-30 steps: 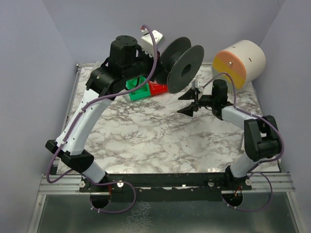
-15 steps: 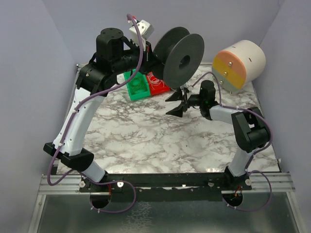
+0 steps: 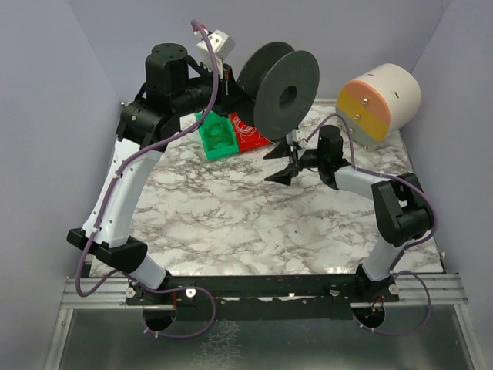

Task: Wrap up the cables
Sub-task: Wrap the cable around the cable reel.

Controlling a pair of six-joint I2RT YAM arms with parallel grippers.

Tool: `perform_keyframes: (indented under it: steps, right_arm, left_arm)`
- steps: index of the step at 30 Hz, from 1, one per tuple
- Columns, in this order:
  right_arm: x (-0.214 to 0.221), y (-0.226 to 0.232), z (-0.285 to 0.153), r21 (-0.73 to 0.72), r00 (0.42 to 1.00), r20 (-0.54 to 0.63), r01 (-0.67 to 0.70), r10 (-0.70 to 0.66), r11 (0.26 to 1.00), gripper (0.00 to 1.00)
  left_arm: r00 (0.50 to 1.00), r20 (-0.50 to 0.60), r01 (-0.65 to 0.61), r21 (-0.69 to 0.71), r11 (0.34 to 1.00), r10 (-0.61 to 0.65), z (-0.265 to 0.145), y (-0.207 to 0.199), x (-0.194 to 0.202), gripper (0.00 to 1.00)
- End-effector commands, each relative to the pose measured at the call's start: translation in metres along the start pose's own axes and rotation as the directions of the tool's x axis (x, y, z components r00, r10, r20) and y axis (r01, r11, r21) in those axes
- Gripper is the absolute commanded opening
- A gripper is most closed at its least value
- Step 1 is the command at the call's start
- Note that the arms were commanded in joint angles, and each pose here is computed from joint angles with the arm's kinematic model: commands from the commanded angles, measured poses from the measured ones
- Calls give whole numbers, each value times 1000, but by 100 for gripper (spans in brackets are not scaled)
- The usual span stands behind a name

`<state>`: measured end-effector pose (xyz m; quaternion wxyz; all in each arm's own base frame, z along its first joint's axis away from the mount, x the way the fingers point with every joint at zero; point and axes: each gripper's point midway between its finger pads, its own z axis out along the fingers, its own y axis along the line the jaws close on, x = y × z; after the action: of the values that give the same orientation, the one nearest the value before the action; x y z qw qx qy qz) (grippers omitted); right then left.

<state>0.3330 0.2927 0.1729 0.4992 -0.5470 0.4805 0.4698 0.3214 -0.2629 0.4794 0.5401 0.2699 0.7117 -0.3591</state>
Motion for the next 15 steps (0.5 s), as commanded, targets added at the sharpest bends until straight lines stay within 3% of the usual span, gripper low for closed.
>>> perform_keyframes:
  steps: [1, 7, 15]
  right_arm:
    - [-16, -15, 0, 70, 999, 12, 53, -53, 996, 77]
    - [-18, -28, 7, 93, 999, 41, -14, 10, 996, 77]
    - [-5, -22, 27, 16, 998, 26, -62, 61, 998, 77]
  left_arm:
    - [995, 99, -23, 91, 996, 14, -15, -24, -27, 0]
    - [997, 83, -4, 111, 994, -6, -13, -23, -21, 0]
    - [997, 69, 24, 141, 990, -34, -8, -21, -17, 0]
